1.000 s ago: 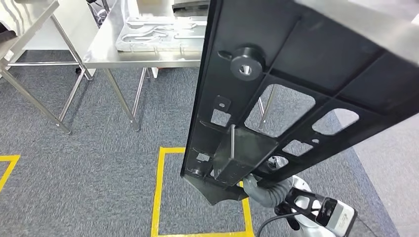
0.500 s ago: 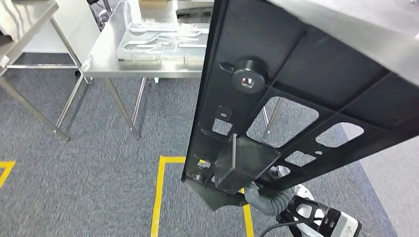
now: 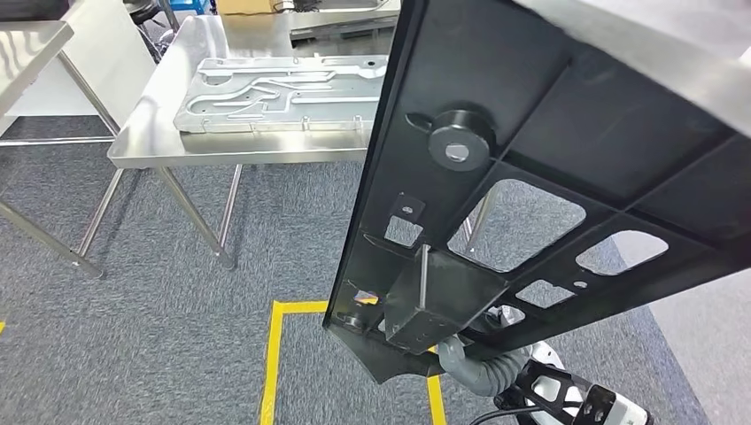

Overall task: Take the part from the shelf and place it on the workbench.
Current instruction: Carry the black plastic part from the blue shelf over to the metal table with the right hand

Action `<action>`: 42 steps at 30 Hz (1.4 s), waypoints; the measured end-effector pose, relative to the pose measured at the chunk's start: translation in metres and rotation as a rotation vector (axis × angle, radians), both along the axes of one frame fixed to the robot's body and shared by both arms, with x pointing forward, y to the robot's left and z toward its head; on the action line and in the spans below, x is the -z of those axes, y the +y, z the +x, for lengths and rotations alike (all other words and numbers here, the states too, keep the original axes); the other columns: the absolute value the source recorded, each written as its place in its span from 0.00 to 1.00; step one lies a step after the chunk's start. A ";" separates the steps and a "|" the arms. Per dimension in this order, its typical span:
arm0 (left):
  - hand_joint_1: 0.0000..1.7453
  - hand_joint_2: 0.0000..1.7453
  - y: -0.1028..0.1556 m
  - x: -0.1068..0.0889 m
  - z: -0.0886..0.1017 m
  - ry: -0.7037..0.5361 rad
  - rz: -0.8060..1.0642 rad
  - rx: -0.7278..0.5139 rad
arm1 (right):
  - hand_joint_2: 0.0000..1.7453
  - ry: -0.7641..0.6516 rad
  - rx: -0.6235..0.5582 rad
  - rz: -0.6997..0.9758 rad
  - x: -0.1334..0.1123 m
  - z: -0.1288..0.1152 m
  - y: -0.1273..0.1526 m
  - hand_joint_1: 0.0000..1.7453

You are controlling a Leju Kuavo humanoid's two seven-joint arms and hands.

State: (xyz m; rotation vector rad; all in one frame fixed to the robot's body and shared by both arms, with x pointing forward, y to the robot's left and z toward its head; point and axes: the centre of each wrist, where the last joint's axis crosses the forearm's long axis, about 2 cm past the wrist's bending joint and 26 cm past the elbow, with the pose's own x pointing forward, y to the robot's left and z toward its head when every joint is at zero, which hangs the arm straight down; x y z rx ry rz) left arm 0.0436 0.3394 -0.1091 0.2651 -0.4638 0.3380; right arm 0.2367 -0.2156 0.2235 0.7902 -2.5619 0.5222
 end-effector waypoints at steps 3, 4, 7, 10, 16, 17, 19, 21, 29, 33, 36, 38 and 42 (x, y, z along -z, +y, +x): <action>0.00 0.00 0.001 0.000 -0.001 0.000 0.001 -0.001 | 1.00 -0.003 0.003 0.000 0.000 -0.001 0.000 1.00; 0.00 0.00 0.001 0.000 0.000 -0.001 0.001 0.000 | 1.00 -0.005 0.004 0.000 -0.001 -0.001 0.000 1.00; 0.00 0.00 0.000 0.000 0.002 -0.008 -0.001 0.000 | 1.00 -0.014 0.008 0.001 -0.003 -0.001 -0.001 1.00; 0.00 0.00 0.000 0.000 0.001 -0.009 -0.003 0.001 | 1.00 -0.011 0.013 0.002 -0.002 -0.002 -0.001 1.00; 0.00 0.00 -0.002 0.000 0.001 -0.006 -0.007 0.001 | 1.00 -0.013 0.021 0.004 -0.003 -0.002 -0.001 1.00; 0.00 0.00 -0.002 0.000 0.002 -0.007 -0.007 0.001 | 1.00 -0.016 0.022 0.005 -0.004 -0.002 -0.001 1.00; 0.00 0.00 -0.002 0.000 0.003 -0.010 -0.008 0.001 | 1.00 -0.023 0.021 0.009 -0.006 -0.002 -0.001 1.00; 0.00 0.00 -0.002 0.000 0.004 -0.013 -0.008 0.001 | 1.00 -0.033 0.020 0.013 -0.008 0.000 -0.001 1.00; 0.00 0.00 -0.002 0.000 0.001 -0.009 -0.007 0.001 | 1.00 -0.047 0.000 0.032 -0.014 0.003 -0.001 1.00; 0.00 0.00 0.000 0.000 -0.001 -0.009 -0.003 -0.003 | 1.00 -0.055 -0.014 0.033 -0.017 0.006 -0.001 1.00; 0.00 0.00 0.000 0.000 0.000 -0.011 -0.003 -0.008 | 1.00 -0.064 -0.022 0.032 -0.019 0.008 -0.002 1.00; 0.00 0.00 0.000 0.000 0.000 -0.012 -0.002 -0.011 | 1.00 -0.068 -0.028 0.028 -0.020 0.008 -0.002 1.00; 0.00 0.00 0.000 0.000 -0.002 -0.009 -0.001 -0.013 | 1.00 -0.066 -0.038 0.021 -0.019 0.008 -0.001 1.00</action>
